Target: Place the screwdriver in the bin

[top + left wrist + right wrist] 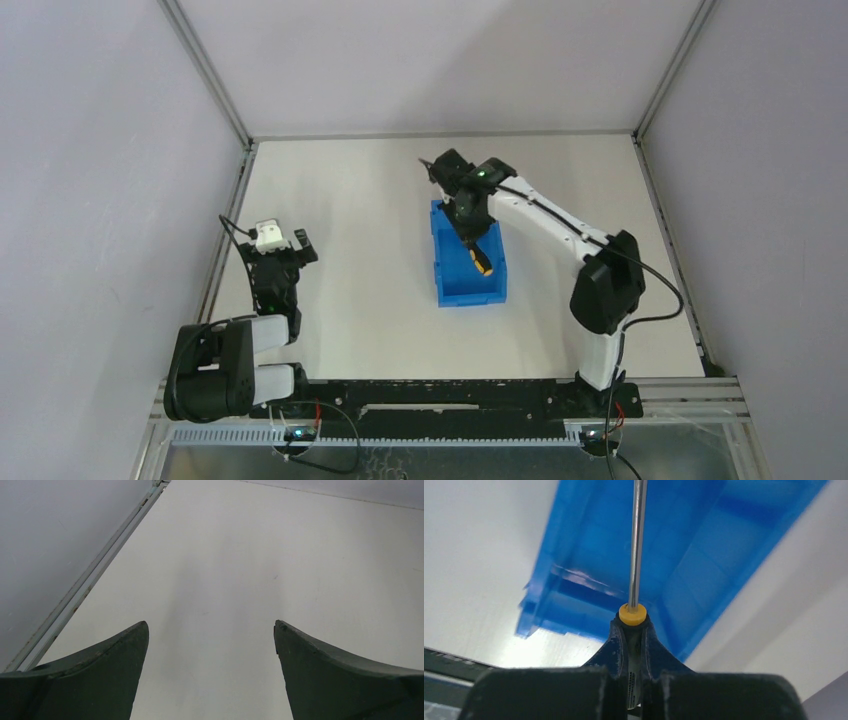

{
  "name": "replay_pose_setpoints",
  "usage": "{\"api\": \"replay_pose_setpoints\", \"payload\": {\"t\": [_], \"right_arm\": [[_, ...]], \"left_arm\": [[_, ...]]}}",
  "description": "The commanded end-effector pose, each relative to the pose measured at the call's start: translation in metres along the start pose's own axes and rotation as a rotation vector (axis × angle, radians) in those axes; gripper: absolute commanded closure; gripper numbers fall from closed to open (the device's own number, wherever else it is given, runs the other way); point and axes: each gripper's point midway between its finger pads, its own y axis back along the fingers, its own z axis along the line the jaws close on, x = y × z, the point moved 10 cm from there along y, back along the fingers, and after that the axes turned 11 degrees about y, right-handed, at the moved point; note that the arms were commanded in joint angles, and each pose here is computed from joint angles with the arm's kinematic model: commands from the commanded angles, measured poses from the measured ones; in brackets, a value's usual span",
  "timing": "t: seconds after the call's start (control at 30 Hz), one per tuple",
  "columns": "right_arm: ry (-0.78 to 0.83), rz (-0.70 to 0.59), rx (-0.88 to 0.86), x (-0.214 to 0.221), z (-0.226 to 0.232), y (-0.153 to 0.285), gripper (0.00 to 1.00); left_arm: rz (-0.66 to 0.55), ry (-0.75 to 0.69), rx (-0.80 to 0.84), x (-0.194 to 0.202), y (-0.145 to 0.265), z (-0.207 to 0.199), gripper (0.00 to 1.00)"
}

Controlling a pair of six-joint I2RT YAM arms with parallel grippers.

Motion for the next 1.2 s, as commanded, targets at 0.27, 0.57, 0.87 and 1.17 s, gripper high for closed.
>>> {"api": "replay_pose_setpoints", "payload": {"t": [0.27, 0.57, 0.87, 1.17], "right_arm": [[0.035, 0.115, 0.027, 0.011, 0.017, -0.120, 1.00], [0.001, 0.135, 0.037, 0.023, 0.021, -0.139, 0.81], [-0.036, -0.014, 0.044, 0.007, 0.016, -0.078, 0.59], [-0.059, -0.325, 0.042, 0.006, 0.000, 0.025, 0.02]], "left_arm": [[-0.067, -0.005, 0.012, -0.017, -0.008, -0.005, 0.00], [-0.067, -0.005, 0.013, -0.017, -0.008, -0.005, 0.00], [-0.067, -0.005, 0.013, -0.017, -0.007, -0.006, 0.00], [-0.067, -0.005, 0.014, -0.017, -0.007, -0.006, 0.00]]}}
